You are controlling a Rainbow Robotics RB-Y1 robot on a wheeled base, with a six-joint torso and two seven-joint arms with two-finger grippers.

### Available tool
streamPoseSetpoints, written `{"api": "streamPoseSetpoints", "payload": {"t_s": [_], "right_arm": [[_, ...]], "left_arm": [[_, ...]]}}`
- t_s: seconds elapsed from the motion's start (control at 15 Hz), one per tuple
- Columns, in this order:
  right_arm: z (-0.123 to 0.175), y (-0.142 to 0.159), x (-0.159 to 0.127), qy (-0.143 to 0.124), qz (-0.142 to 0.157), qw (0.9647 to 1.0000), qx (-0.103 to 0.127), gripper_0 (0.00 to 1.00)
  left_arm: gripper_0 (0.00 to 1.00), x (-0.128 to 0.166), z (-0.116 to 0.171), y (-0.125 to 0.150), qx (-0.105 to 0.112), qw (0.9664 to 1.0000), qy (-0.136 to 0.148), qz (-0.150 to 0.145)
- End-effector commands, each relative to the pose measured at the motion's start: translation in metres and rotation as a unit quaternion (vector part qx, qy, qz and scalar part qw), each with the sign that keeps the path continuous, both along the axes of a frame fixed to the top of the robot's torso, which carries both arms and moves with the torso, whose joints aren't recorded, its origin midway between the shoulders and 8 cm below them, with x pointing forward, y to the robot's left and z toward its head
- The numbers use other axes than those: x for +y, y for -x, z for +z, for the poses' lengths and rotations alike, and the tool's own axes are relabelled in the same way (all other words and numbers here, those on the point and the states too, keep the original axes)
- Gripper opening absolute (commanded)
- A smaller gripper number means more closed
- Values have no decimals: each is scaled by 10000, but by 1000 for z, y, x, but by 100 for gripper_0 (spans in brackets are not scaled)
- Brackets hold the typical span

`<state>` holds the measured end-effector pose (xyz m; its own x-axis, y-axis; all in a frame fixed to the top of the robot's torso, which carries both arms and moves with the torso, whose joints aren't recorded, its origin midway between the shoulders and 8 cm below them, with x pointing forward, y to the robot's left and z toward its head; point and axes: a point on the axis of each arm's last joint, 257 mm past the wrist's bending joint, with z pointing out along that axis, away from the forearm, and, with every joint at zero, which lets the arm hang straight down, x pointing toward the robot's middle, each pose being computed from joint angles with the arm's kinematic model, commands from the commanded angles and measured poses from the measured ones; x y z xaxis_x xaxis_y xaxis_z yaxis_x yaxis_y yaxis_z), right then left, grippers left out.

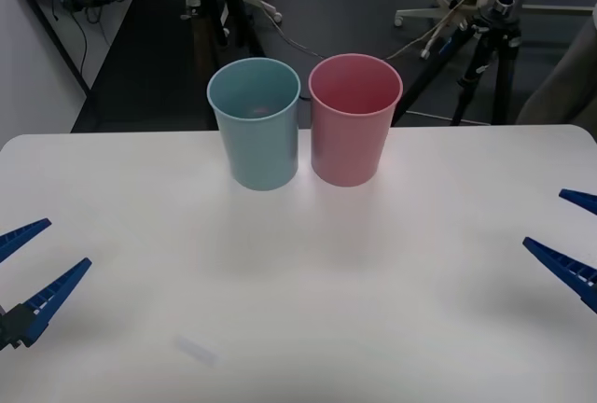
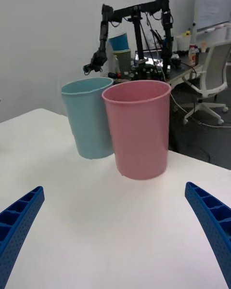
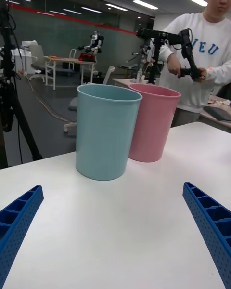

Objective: Grasp the object on the table and drop it into the matching bin: aluminum can to the light blue bin, PET bottle to the pink bin.

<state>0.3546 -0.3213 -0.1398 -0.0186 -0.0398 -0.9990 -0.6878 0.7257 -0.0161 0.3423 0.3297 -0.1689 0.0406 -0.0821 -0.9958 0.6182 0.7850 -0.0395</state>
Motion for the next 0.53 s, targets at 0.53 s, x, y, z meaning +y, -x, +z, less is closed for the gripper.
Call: {"api": "streamPoseSetpoints", "payload": {"t_s": [0.53], "right_arm": [[-14,9,-39,45,-471,9989,24,100]], "left_arm": [[100,0,0,0,0,10000,0,0]]}}
